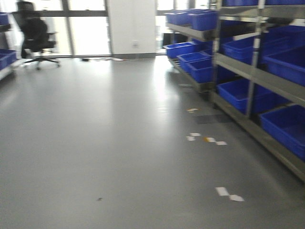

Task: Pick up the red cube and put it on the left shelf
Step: 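Drive the base away from the table holding the red cube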

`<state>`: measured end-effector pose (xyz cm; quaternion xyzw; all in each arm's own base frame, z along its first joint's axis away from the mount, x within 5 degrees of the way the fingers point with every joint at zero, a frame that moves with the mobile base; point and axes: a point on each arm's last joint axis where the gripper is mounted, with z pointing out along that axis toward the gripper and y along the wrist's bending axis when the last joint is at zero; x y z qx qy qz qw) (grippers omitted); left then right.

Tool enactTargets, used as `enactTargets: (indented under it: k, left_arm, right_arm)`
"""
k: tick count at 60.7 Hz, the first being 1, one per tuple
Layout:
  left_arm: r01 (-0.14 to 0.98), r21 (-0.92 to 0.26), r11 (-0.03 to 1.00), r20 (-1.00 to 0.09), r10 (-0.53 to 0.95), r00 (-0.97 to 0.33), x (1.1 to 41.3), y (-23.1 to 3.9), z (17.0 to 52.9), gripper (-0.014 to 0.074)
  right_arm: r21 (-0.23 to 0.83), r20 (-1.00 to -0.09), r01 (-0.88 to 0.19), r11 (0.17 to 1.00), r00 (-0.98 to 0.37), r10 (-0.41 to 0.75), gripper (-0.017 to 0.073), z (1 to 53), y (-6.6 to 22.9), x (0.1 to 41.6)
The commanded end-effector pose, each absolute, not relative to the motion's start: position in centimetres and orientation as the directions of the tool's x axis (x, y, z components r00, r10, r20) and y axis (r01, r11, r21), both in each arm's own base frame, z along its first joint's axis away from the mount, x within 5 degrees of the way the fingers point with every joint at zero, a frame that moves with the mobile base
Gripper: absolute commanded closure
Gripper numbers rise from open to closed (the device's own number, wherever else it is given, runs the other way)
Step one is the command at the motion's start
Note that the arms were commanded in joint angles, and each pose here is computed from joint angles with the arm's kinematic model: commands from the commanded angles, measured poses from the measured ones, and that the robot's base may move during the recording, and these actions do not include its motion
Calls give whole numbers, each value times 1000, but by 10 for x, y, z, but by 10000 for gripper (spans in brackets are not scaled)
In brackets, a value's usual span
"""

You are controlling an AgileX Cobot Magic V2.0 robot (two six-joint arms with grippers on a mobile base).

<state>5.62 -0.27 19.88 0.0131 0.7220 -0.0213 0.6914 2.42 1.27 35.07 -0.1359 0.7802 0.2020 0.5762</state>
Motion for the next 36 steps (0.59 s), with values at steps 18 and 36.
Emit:
enactTargets:
  k: [18, 36]
  left_arm:
    - [50, -19, 999, -999, -20, 37, 56, -3, 200, 492]
    - [50, -19, 999, -999, -20, 37, 56, -3, 200, 492]
  right_arm:
    - [145, -977, -455, 879, -205, 56, 333, 366, 13, 26]
    - [145, -977, -455, 879, -205, 56, 333, 366, 13, 26]
